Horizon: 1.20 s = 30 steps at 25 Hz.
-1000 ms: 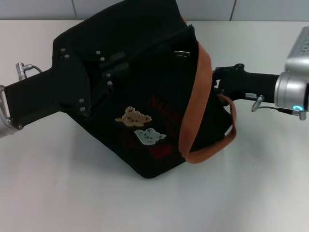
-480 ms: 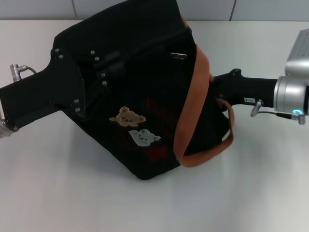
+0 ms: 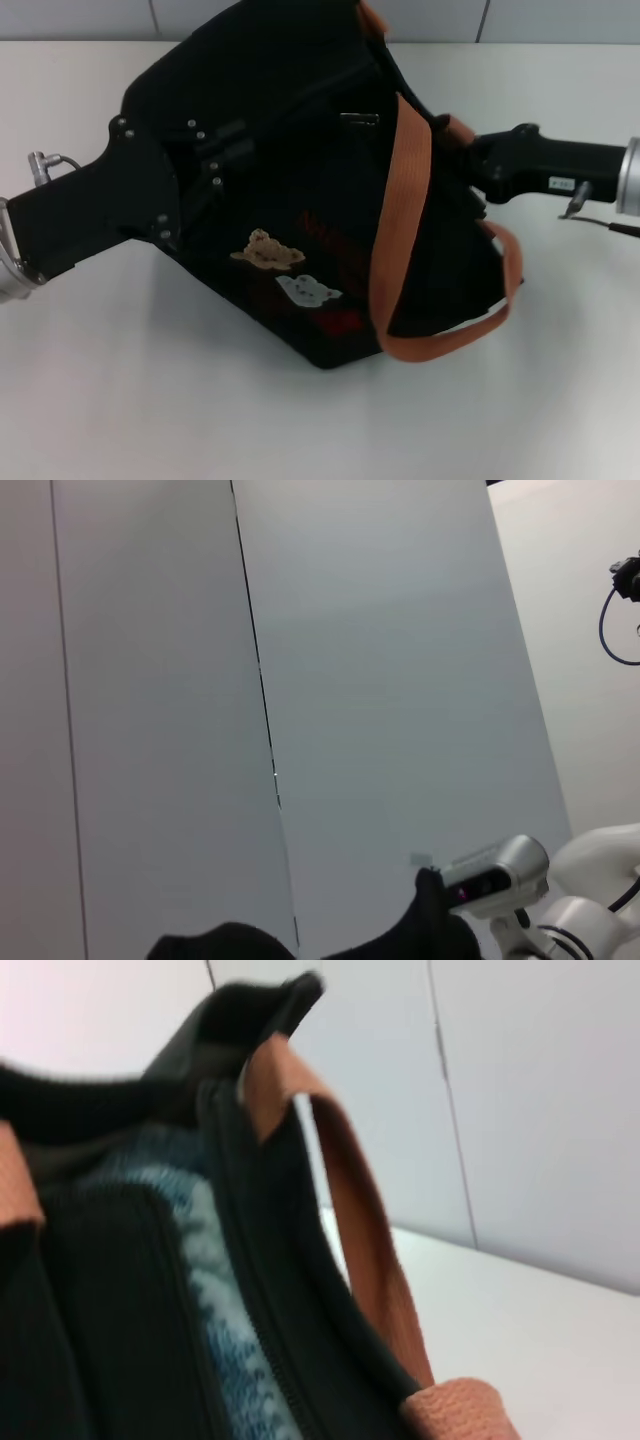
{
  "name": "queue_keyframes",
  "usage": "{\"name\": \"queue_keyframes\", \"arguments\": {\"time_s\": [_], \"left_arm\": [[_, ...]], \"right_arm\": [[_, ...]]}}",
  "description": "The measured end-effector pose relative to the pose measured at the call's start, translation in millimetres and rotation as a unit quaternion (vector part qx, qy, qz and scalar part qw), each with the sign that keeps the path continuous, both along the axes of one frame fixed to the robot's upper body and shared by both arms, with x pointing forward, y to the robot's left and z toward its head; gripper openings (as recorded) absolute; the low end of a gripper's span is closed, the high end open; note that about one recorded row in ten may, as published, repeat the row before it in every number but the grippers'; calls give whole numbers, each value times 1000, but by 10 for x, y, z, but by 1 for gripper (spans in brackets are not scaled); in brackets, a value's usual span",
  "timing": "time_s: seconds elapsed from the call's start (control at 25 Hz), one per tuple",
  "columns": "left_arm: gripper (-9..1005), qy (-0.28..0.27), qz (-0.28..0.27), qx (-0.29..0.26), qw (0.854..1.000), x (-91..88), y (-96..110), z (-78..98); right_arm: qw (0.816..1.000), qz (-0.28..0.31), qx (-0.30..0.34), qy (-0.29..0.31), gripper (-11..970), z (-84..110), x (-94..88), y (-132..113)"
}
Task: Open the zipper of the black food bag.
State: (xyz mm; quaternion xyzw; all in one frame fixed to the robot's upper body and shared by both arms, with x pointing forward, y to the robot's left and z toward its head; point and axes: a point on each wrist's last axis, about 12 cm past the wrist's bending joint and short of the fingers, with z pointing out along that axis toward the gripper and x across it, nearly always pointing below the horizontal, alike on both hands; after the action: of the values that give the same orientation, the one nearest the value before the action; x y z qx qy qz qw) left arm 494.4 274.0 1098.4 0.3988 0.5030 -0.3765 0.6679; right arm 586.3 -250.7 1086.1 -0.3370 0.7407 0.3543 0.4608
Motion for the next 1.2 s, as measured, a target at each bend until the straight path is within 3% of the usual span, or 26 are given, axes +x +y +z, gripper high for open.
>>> {"name": "queue_keyframes", "arguments": {"time_s": [0.36, 0.68, 0.84, 0.92, 1.08, 1.2], "left_arm": [[147, 68, 36, -14, 997, 31, -101, -247], [154, 104, 57, -14, 993, 31, -132, -369], [157, 113, 69, -29, 991, -10, -108, -399], [239, 112, 76, -37, 990, -32, -78, -398], [381, 103, 91, -61, 989, -87, 4, -370], [436, 97, 93, -71, 988, -114, 35, -350]], "right_arm": [[996, -52, 73, 6, 16, 349, 167, -261], [995, -56, 79, 1, 20, 453, 272, -202], [994, -69, 88, -2, 137, 463, 297, -195], [993, -71, 97, -4, 196, 469, 284, -211], [988, -73, 138, -14, 425, 483, 165, -311], [985, -76, 155, -18, 481, 480, 89, -392]]}}
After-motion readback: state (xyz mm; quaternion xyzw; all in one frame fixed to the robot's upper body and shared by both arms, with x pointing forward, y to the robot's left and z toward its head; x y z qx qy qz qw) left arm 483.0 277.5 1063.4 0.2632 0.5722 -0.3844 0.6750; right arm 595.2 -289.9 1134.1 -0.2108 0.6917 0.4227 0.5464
